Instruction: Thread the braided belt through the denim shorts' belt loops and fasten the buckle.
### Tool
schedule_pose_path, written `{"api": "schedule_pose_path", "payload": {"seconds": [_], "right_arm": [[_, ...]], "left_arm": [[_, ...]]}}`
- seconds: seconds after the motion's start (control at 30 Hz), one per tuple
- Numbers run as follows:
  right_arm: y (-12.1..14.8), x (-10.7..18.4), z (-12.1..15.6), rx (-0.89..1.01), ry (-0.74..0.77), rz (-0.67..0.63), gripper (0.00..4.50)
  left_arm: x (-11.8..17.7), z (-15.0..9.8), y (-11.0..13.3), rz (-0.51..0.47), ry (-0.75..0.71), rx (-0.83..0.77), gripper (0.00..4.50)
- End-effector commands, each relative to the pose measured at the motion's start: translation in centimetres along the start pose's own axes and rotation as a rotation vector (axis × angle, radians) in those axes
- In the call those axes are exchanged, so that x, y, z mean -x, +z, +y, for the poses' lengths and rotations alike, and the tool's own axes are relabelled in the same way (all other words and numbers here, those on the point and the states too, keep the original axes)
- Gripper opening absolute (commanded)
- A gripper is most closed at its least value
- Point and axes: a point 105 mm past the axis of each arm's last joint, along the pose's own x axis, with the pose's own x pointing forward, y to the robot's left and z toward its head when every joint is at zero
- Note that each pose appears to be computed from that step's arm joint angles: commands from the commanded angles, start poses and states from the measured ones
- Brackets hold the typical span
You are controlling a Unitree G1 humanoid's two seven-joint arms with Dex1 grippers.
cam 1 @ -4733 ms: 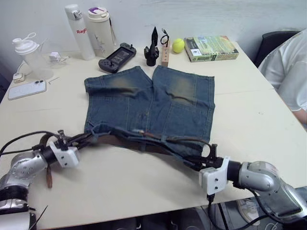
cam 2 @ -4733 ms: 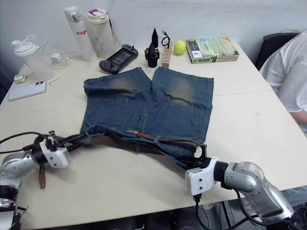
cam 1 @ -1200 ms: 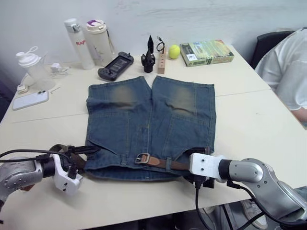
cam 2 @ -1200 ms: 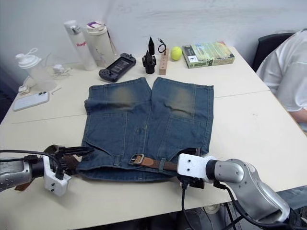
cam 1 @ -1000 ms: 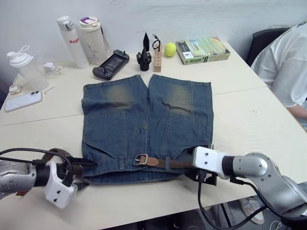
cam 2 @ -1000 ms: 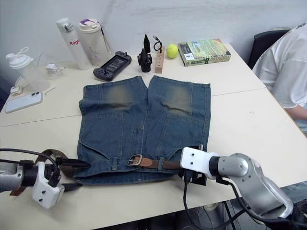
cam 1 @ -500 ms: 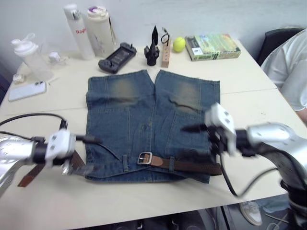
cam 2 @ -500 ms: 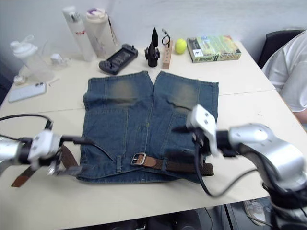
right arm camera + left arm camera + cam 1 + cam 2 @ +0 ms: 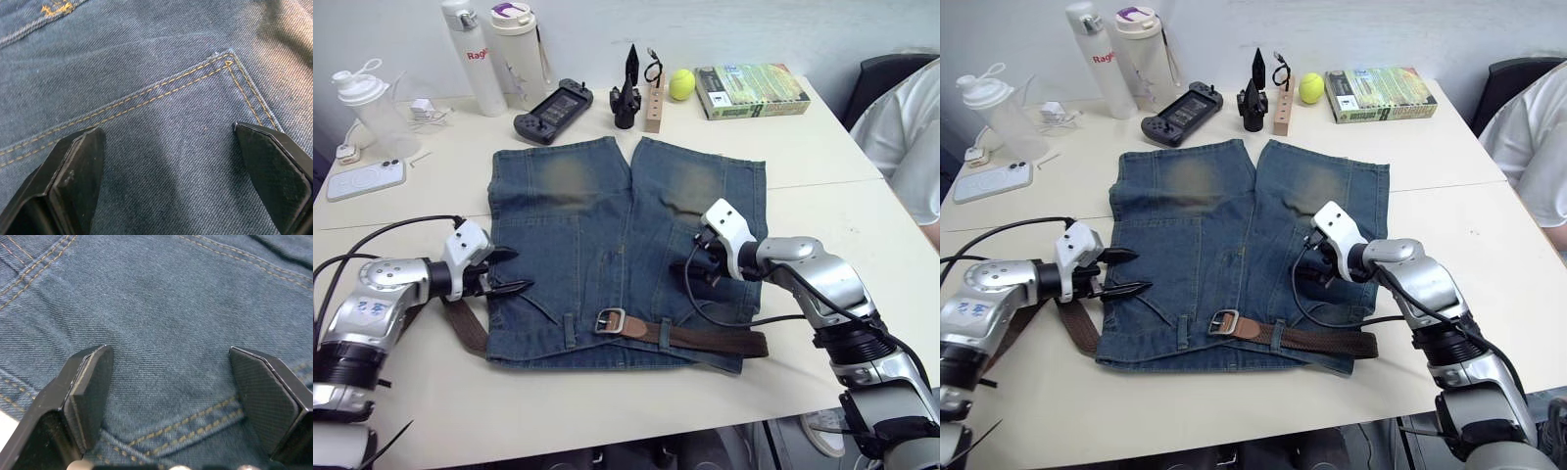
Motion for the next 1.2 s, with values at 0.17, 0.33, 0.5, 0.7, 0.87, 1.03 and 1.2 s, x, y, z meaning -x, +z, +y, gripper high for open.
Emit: {"api": "schedule_pose_path", "payload": {"seconds": [0.17,0.33,0.5,0.7,0.87,1.03,1.2], "right_arm": [[-3.1,-0.8,0.3,-0.051,0.041,0.124,1.96],[-3.4,-1.4,-1.3,-0.001,-0.026,0.145,0.02],[-2.6,-2.7,-3.3,0.075,-0.101,0.123,0.02],[-1.0,-4.9,-5.3,0.155,-0.164,0.107,0.02],[-0.4,-5.7,-5.8,0.162,-0.180,0.096,0.02],[-0.2,-5.8,-6.4,0.160,-0.217,0.076,0.02],[1.3,-5.3,-6.8,0.131,-0.239,0.004,1.04]], "left_arm": [[-1.3,-2.8,-2.8,0.123,-0.137,-0.023,1.76],[-2.1,-3.0,-2.8,0.110,-0.130,-0.016,0.01],[-3.3,-1.6,-2.3,0.102,-0.054,-0.029,0.01],[-5.3,2.0,-1.5,0.120,0.081,-0.063,0.01],[-5.6,4.1,-0.7,0.132,0.152,-0.108,0.01],[-5.8,4.0,-0.2,0.088,0.125,-0.086,0.01],[-5.5,3.5,0.6,0.020,0.104,-0.054,0.45]]}}
